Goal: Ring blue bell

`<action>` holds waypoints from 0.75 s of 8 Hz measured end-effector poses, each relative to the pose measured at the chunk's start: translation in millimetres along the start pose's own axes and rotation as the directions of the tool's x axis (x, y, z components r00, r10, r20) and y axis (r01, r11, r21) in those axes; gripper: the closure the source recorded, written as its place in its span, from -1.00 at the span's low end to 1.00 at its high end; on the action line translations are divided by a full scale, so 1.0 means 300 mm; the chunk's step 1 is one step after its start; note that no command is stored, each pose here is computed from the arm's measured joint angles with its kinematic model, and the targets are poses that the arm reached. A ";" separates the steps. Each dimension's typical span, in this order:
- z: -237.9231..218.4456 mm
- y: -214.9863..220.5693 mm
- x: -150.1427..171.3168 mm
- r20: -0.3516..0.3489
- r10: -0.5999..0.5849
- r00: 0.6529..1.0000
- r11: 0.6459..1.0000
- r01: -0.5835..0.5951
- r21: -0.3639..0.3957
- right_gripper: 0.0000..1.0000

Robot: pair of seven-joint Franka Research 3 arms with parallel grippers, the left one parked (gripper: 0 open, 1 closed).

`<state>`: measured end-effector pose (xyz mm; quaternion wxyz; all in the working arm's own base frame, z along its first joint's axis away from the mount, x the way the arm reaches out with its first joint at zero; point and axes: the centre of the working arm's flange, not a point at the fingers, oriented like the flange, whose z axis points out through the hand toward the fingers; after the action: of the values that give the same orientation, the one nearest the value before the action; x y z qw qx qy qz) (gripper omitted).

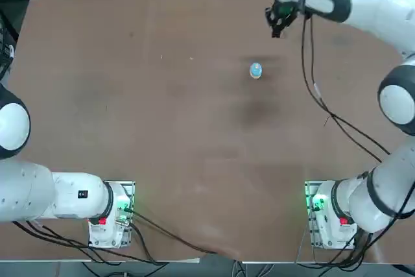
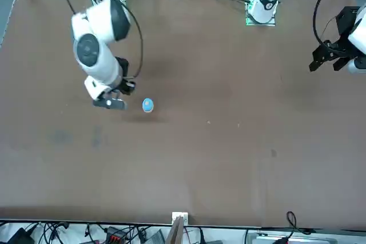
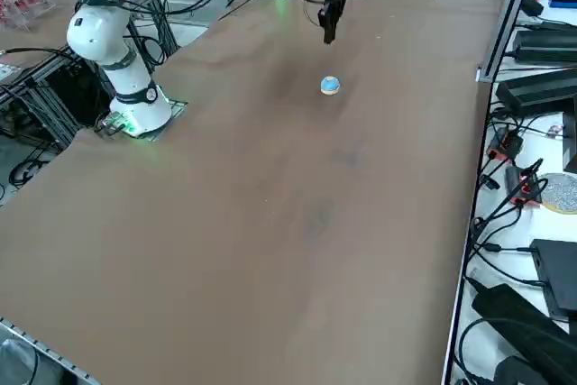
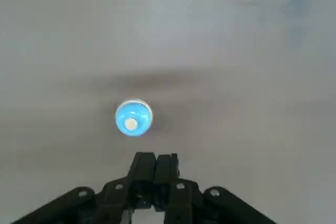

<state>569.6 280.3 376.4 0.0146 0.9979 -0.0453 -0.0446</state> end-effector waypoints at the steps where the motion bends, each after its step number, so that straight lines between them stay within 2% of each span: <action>1: 0.064 -0.017 0.001 -0.018 0.002 1.000 1.000 -0.002 0.009 0.97; 3: 0.171 -0.019 -0.018 -0.041 0.000 0.999 1.000 0.001 0.020 0.97; 6: 0.269 -0.029 -0.074 -0.038 -0.014 0.999 1.000 0.015 0.015 0.97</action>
<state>541.0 289.1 297.7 0.0077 0.9989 -0.0381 -0.0253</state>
